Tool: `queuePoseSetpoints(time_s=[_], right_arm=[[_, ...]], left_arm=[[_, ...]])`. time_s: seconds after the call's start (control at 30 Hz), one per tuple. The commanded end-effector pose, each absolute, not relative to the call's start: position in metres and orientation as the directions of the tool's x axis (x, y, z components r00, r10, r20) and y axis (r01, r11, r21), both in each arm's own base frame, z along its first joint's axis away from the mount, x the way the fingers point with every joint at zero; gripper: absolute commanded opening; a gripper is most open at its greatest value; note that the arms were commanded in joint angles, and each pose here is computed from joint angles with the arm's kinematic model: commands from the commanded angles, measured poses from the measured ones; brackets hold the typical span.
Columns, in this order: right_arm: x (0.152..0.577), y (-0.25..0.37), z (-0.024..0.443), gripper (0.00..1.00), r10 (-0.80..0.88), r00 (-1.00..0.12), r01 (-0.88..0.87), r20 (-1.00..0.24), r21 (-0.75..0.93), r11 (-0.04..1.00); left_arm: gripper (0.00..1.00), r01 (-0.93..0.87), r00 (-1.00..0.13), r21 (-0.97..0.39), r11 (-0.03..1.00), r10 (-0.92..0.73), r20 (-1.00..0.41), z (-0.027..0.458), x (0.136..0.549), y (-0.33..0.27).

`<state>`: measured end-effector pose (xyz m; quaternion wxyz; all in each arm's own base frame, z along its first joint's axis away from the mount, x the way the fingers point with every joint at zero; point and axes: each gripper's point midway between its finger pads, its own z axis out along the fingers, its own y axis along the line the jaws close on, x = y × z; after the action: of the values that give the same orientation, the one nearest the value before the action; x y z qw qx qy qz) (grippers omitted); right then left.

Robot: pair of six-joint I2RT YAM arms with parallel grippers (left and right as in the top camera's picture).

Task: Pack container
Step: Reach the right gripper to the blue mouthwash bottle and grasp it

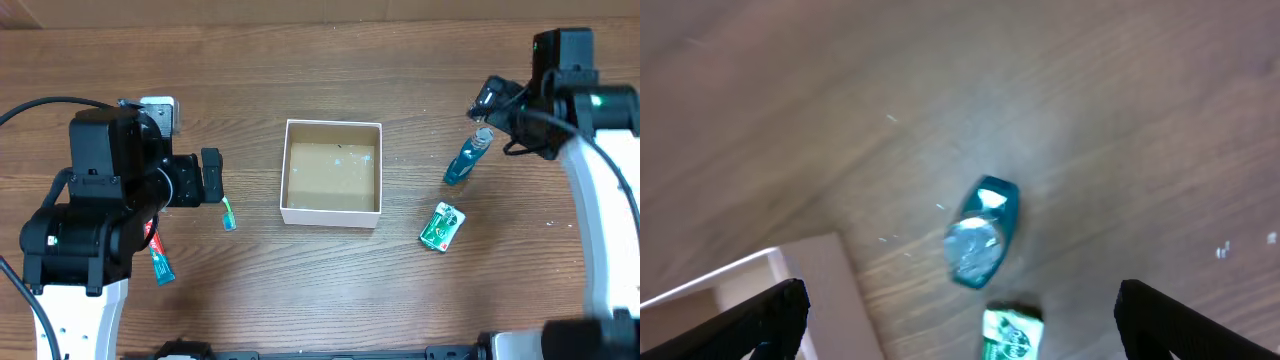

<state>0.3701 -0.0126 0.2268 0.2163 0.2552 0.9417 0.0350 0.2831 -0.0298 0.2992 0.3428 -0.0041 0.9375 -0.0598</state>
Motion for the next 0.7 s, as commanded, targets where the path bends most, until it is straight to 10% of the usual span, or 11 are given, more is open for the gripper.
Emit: queuePoseSetpoints(time_s=[0.0, 0.67], right_arm=[[0.38, -0.016, 0.198, 1.0, 0.552, -0.779, 0.522, -0.297, 0.18, 0.834], [0.373, -0.014, 0.119, 1.0, 0.552, -0.823, 0.546, -0.135, 0.082, 0.834]], left_arm=[[1.0, 0.048, -0.751, -0.111, 0.993, -0.037, -0.659, 0.307, 0.286, -0.03], [1.0, 0.047, -0.757, -0.111, 0.993, -0.037, -0.653, 0.305, 0.288, -0.03]])
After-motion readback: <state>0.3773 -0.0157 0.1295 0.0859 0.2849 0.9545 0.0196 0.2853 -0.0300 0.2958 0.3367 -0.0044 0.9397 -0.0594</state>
